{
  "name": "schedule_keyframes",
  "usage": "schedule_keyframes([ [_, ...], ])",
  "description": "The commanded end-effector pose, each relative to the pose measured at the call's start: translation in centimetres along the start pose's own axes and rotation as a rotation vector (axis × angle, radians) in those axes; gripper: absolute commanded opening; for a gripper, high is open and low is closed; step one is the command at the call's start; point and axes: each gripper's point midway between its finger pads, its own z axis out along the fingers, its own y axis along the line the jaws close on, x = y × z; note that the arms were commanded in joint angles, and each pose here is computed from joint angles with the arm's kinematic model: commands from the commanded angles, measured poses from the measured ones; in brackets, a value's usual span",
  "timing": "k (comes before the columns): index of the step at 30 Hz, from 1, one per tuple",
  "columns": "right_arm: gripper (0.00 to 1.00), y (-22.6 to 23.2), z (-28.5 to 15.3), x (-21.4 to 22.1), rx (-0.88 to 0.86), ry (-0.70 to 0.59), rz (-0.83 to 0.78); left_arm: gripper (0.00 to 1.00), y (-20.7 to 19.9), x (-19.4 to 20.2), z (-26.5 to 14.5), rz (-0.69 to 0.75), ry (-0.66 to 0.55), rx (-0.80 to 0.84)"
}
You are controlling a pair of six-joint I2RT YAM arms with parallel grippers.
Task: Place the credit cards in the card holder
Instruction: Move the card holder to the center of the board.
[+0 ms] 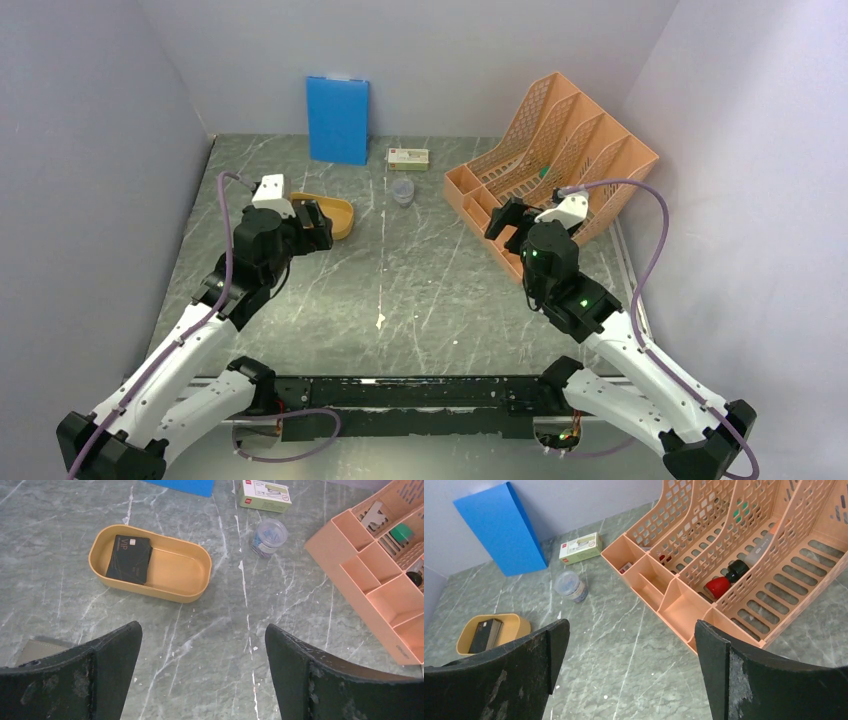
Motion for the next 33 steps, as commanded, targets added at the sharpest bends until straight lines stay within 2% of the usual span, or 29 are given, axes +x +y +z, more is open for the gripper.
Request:
schedule_keyframes([
  [1, 1.0, -0.2, -0.2, 0.1, -0.006, 0.012, -0.001, 0.97, 0.8, -0.8, 0.2, -0.058, -0.035, -0.053],
  [7, 1.0, 1.6, -1.0, -0.3, -0.106, 0.048, -0.004, 0.97, 3.3, 0.0, 0.0, -0.112, -0.011, -0.209],
  [12, 1.0, 2.7, -1.2, -0.9, -0.159, 0.05, -0.006, 0.96, 5.1, 1.1, -0.8, -0.109, 0.067, -0.331],
  [14, 1.0, 3.1, -1.2, -0.4, -0.184, 0.064, -0.008, 0.96, 5.8, 2.2, -1.1, -0.14, 0.129, -0.371],
  [21, 1.0, 4.5, -1.2, 2.0, -0.266, 0.141, -0.018, 0.96, 9.6, 7.2, 0.2, -0.387, 0.394, -0.409],
  [23, 1.0, 4.7, -1.3, 2.3, -0.281, 0.152, -0.014, 0.96, 10.1, 8.5, 0.6, -0.46, 0.435, -0.423],
  [27, 1.0, 5.1, -1.8, 3.3, -0.32, 0.182, 0.004, 0.96, 12.7, 9.4, 1.0, -0.571, 0.442, -0.526],
  [33, 1.0, 5.7, -2.5, 5.1, -0.372, 0.242, 0.032, 0.96, 18.1, 9.9, -0.9, -0.592, 0.39, -0.818],
])
